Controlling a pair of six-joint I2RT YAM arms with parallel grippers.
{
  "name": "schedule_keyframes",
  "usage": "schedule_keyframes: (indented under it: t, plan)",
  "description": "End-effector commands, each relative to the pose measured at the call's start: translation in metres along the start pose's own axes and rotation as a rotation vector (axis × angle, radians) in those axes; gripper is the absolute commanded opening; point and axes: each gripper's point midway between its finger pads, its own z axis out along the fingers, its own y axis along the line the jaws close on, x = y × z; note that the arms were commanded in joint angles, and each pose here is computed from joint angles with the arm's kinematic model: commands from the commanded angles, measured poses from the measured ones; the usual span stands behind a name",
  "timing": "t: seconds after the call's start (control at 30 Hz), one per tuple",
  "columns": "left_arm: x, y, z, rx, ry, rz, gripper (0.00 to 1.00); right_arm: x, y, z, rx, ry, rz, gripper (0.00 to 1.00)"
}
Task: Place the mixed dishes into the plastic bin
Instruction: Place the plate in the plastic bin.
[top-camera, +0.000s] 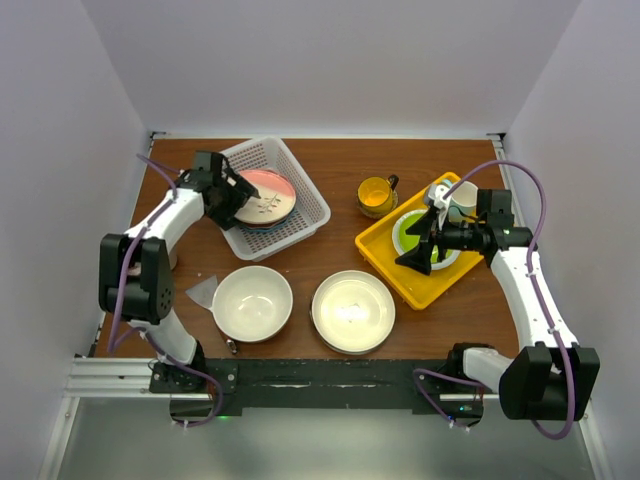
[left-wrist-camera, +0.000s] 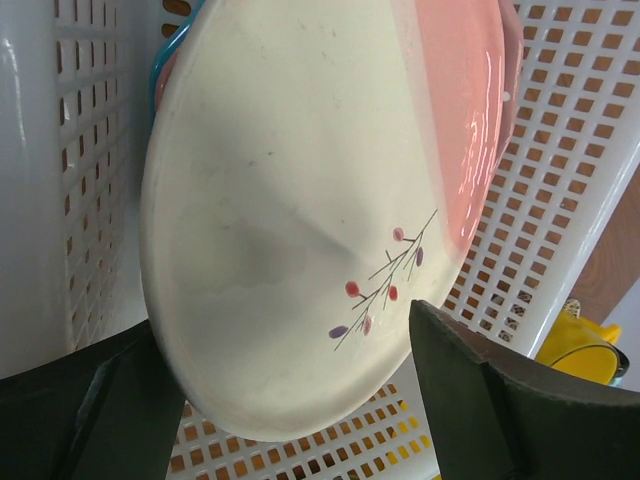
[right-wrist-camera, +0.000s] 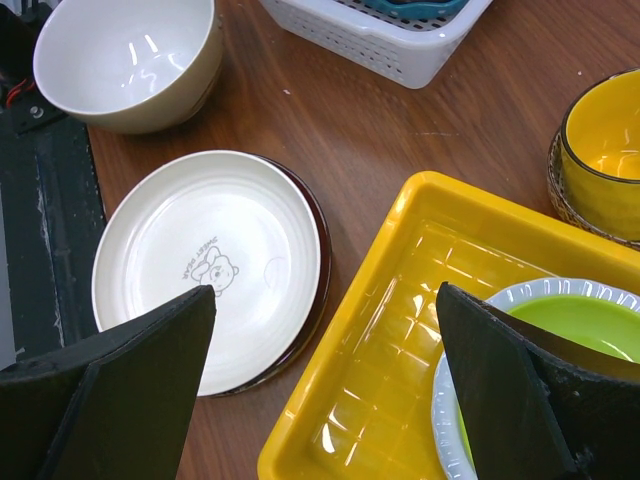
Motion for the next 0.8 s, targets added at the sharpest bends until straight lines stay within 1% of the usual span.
schedule_keyframes:
  t: [0.0,0.17,0.27,0.43,0.57,0.77]
  plan:
    - [0.005,0.020,0.009,-0.126,0.029,0.039,0.90,-0.019,0.003,-0.005,-0.002,-0.041,-0.061,0.96]
    - [0.006,0.021,0.008,-0.160,0.032,0.077,0.92,-0.019,0.003,-0.006,0.000,-0.041,-0.063,0.96]
    - [-0.001,0.021,0.002,-0.184,-0.006,0.102,0.93,-0.019,0.003,-0.006,-0.001,-0.043,-0.060,0.96]
    - [-0.004,0.023,-0.006,-0.205,-0.014,0.118,0.93,-0.019,0.003,-0.006,-0.001,-0.044,-0.063,0.96]
    - [0.000,0.025,-0.003,-0.208,0.006,0.117,0.93,-0.020,0.004,-0.007,-0.003,-0.046,-0.066,0.96]
    - [0.010,0.023,0.012,-0.203,0.059,0.100,0.93,-0.021,0.005,-0.007,-0.002,-0.048,-0.070,0.96]
